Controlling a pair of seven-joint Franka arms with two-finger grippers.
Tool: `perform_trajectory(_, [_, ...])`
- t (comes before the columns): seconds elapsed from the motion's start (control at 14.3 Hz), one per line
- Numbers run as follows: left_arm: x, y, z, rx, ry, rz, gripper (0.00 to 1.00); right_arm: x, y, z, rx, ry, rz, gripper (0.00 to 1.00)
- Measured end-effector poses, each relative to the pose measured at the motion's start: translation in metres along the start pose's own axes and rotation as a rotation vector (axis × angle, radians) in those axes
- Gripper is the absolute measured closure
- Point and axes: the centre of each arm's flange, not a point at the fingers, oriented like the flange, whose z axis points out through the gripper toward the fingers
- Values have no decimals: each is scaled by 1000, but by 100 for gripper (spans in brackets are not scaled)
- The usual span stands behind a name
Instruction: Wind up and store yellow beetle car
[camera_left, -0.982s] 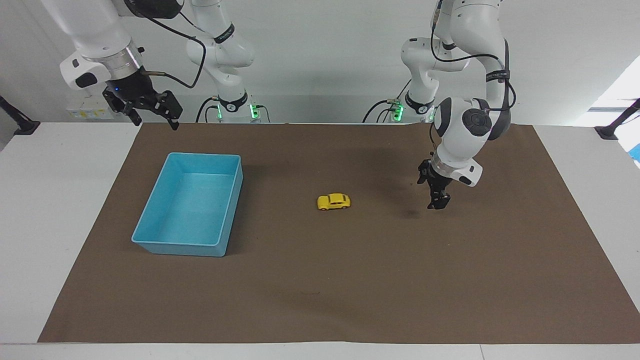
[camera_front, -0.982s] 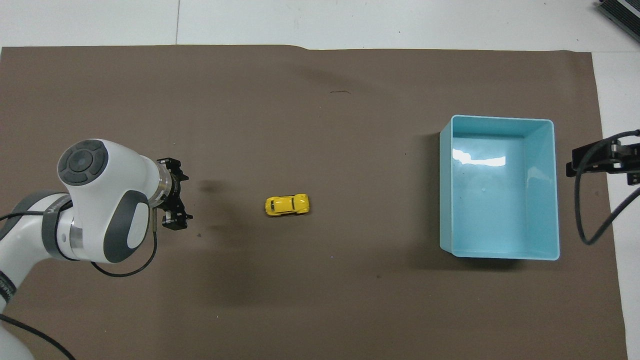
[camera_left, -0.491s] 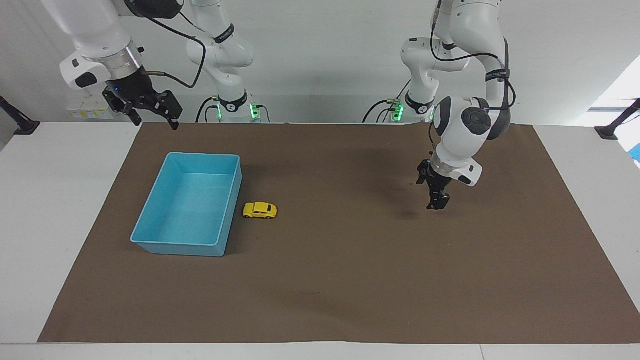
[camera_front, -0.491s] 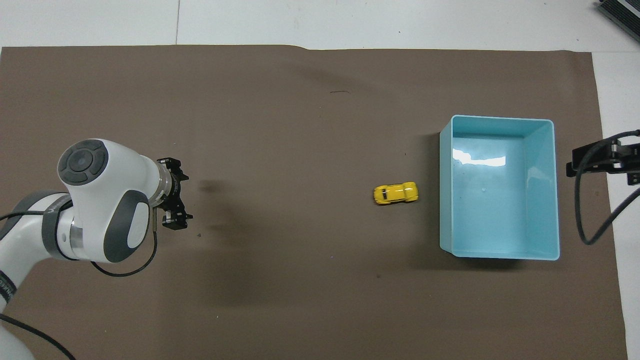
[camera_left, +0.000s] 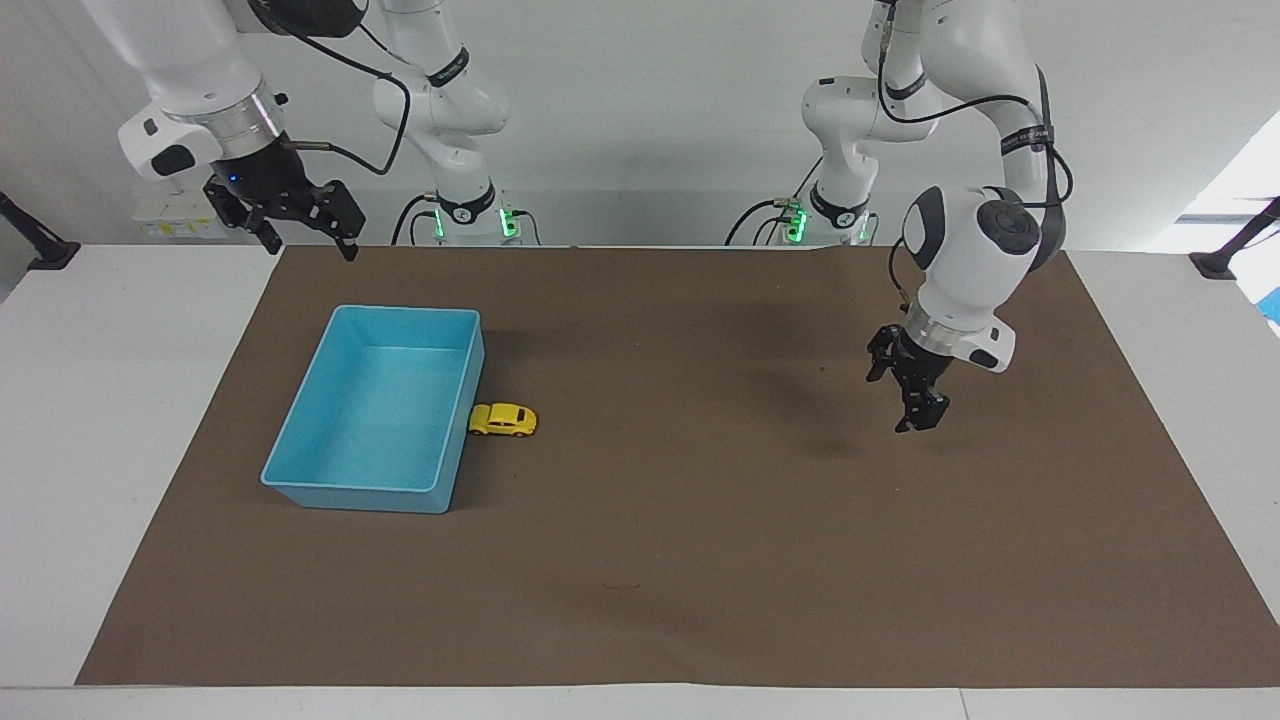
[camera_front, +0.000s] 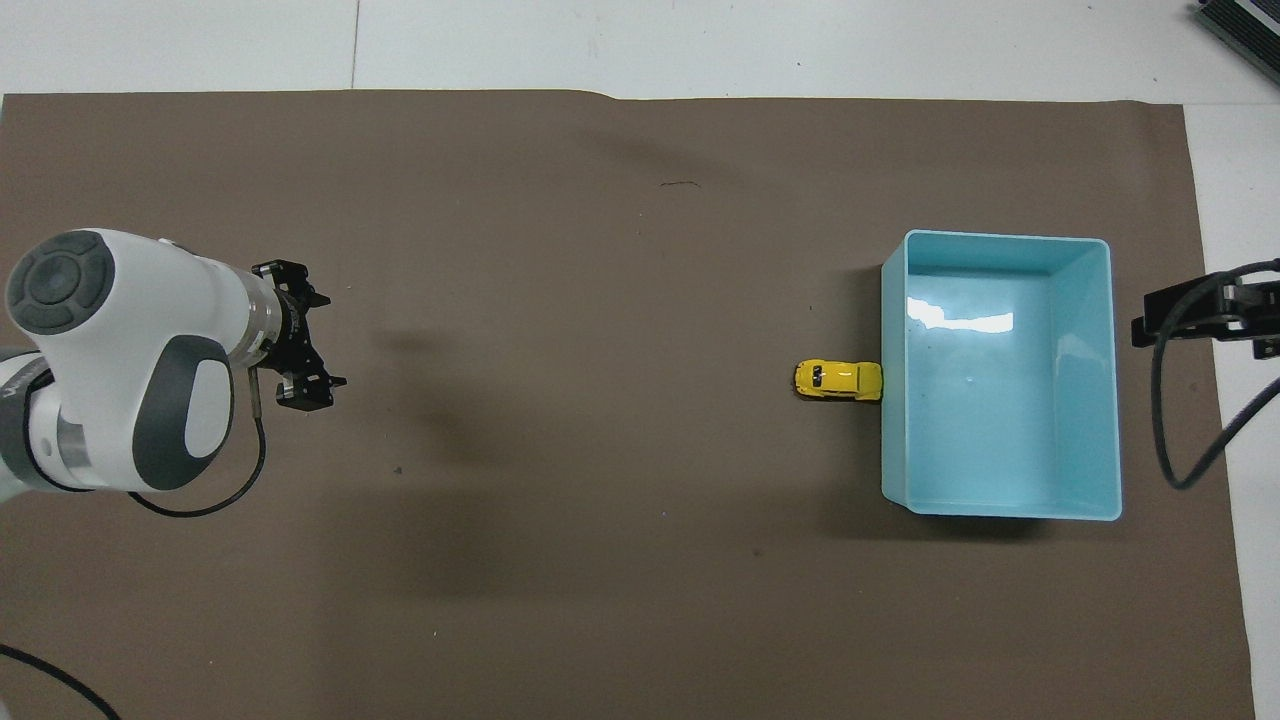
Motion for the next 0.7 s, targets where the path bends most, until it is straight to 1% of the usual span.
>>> perform_trajectory(0.14, [-2,5,-8,-17,-6,0,0,2,-10,4,4,5,-18,0])
perform_trajectory(0.28, [-6,13,-27,-41,-16,3,0,5,-27,11,5,13,-13,0])
perform_trajectory(0.49, [-6,29,-74,-96,-36,-4,0,10,-49,27,9,29,56,0])
perform_trajectory(0.7, [7,42,-117,-130,-45,-30,0,15,-69,48,9,18,139,0])
